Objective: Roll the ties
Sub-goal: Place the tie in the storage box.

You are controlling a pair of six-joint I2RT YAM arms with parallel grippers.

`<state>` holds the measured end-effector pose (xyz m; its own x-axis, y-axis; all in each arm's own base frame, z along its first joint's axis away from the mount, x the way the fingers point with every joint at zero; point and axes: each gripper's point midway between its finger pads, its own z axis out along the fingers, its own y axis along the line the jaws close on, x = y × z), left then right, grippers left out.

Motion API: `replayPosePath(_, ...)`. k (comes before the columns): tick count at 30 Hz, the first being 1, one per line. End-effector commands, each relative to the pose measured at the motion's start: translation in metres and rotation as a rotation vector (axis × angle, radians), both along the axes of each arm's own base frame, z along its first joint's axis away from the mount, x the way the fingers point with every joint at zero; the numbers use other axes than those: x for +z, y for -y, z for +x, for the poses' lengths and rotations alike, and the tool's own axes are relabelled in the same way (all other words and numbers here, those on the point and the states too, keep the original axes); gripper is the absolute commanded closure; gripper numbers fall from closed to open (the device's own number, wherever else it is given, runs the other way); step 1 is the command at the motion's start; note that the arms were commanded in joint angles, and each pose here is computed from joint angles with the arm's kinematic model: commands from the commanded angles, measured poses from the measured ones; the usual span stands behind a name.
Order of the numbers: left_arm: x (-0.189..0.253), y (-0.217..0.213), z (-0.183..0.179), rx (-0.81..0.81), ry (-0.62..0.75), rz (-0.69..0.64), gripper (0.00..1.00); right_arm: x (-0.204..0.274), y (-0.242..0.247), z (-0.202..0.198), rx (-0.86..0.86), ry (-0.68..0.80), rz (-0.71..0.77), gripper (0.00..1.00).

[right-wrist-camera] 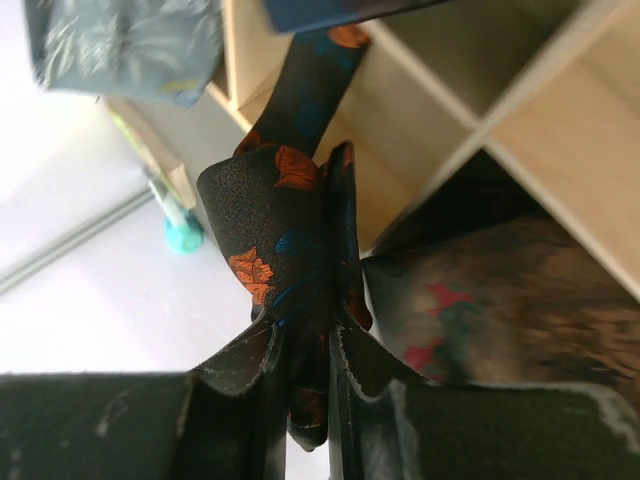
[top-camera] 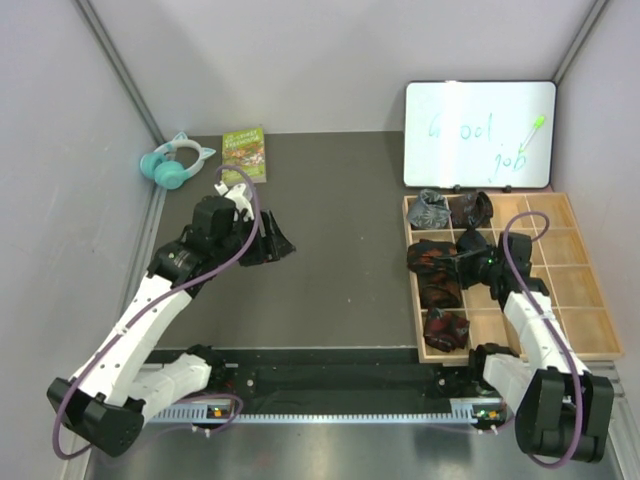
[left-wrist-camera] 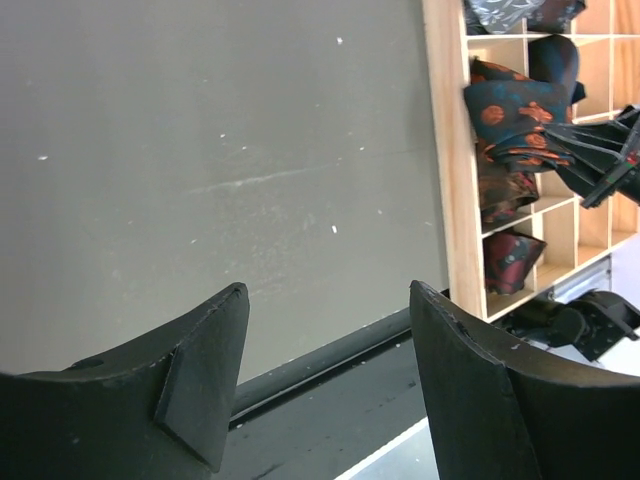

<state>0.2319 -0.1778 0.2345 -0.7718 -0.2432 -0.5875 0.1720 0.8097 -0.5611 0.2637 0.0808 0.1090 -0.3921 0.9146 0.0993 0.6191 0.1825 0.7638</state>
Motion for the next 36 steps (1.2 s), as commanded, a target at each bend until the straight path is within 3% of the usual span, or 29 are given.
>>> replayPosePath(1, -0.001, -0.011, -0.003, 0.013, 0.024, 0.026, 0.30, -0.008, 0.021, -0.002, -0.103, -0.070, -0.041, 1.00)
replayPosePath(20, -0.018, -0.022, -0.004, 0.036, 0.005, 0.013, 0.30, -0.011, 0.033, 0.054, -0.152, -0.136, 0.017, 1.00)
replayPosePath(29, -0.028, -0.025, 0.002, 0.034, -0.013, 0.008, 0.30, -0.023, 0.033, 0.062, -0.135, -0.149, 0.010, 1.00)
replayPosePath(32, -0.028, -0.025, 0.003, 0.032, -0.014, 0.007, 0.30, -0.025, 0.032, 0.060, -0.123, -0.151, 0.003, 0.80)
replayPosePath(36, -0.029, -0.026, 0.002, 0.030, -0.016, 0.003, 0.30, -0.018, 0.029, 0.060, -0.115, -0.128, 0.002, 0.65)
